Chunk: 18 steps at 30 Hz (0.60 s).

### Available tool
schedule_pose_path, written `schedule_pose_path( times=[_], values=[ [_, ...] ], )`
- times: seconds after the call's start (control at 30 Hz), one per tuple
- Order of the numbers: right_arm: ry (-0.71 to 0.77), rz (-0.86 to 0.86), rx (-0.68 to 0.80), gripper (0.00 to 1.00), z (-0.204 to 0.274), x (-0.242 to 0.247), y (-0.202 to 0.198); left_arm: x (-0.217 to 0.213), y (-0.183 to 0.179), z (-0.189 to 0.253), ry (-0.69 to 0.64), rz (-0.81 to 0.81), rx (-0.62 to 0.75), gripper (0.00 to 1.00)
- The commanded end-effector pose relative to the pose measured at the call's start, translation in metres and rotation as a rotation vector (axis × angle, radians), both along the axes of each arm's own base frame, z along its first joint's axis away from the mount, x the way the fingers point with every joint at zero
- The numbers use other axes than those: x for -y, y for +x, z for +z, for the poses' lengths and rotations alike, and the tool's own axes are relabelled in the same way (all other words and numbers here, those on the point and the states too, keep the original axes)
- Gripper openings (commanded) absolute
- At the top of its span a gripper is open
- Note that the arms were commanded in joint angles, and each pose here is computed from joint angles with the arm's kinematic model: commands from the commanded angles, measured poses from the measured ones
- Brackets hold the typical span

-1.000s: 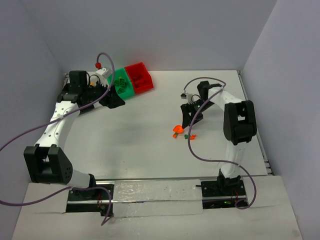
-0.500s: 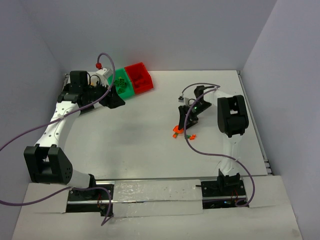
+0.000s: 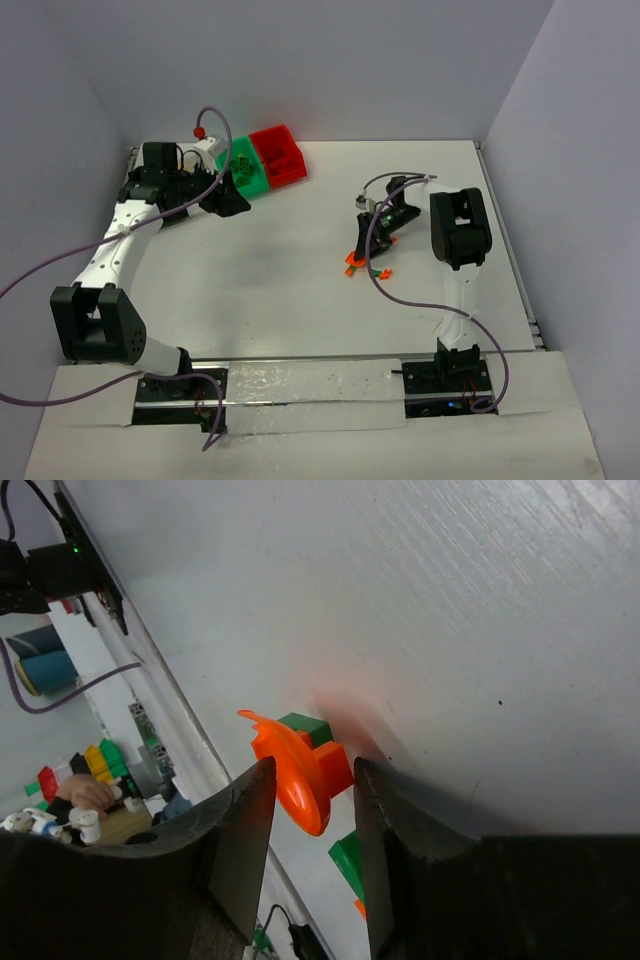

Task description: Sort the legos into containers by color

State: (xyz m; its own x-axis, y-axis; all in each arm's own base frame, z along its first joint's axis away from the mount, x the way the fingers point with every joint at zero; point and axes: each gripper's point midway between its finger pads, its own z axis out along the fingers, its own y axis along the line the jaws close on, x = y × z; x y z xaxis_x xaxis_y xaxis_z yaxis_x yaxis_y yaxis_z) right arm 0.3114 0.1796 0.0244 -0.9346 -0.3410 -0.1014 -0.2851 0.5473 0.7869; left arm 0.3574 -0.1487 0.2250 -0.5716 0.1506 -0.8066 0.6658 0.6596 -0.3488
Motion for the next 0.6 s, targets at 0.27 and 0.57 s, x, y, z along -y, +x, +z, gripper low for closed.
schedule_pose_path(
  times=[0.27,0.57],
  values=[
    [0.237,-0.006,-0.047,0.03,0.053,-0.024,0.0,0.016,-0.013,-0.011,-0.104,-0.047,-0.068,0.71],
    [0.505,0.143,0.122,0.0,0.156,-0.066,-0.013,0.056,-0.059,-0.021,-0.424,-0.246,-0.417,0.71]
  ],
)
